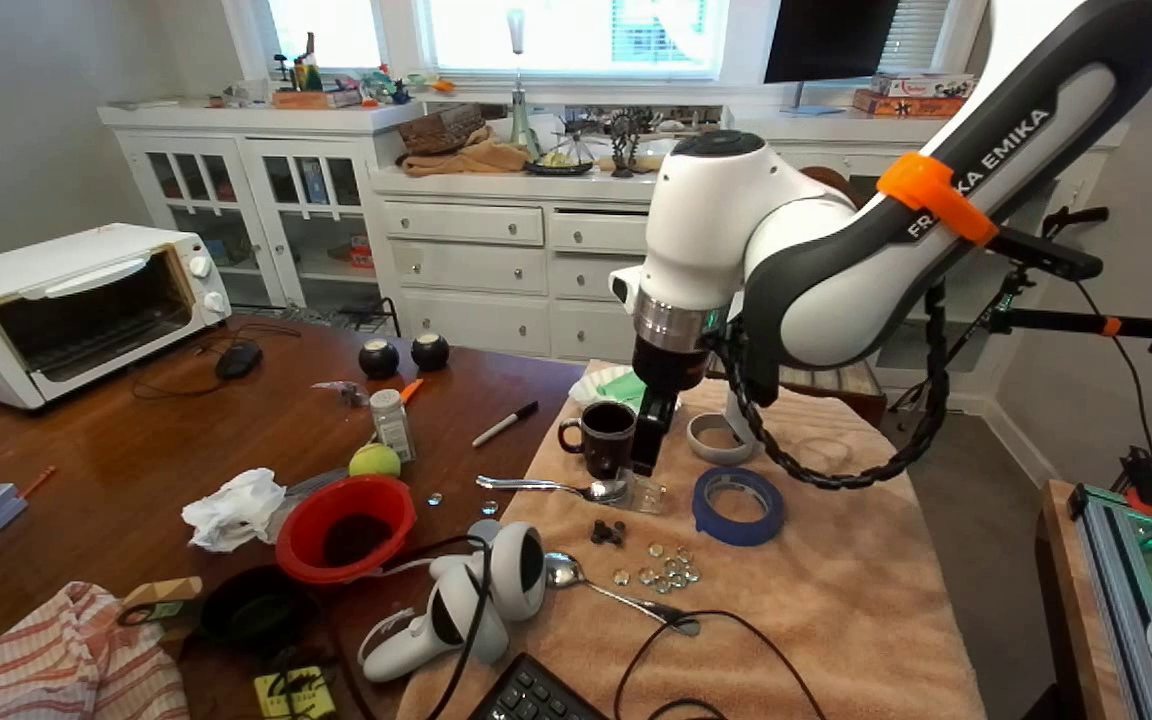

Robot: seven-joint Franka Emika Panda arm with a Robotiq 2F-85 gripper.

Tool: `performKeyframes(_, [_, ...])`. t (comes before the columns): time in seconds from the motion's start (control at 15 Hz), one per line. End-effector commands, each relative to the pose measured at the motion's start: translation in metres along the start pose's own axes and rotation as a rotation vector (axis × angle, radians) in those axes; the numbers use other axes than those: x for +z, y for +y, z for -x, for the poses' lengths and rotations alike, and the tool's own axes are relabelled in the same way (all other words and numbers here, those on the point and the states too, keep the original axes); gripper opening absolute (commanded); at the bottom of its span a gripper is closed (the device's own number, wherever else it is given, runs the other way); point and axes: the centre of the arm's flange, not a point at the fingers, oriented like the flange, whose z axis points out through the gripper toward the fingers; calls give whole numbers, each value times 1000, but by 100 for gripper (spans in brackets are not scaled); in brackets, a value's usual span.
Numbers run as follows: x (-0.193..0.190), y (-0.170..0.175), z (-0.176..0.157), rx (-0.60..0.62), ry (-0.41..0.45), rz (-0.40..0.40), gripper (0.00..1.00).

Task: Place the glass cup upright.

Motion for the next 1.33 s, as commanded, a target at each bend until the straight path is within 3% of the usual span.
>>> performKeyframes(0.0, [21, -11, -22, 65, -116, -3, 100])
performKeyframes(0.13, [28, -15, -25, 77, -152, -28, 100])
performKeyframes(0.47, [47, -18, -35, 122, -136, -85, 100])
performKeyframes(0.8, [54, -13, -37, 134, -64, -30, 100])
performKeyframes(1.27, [60, -8, -30, 148, -37, 53, 100])
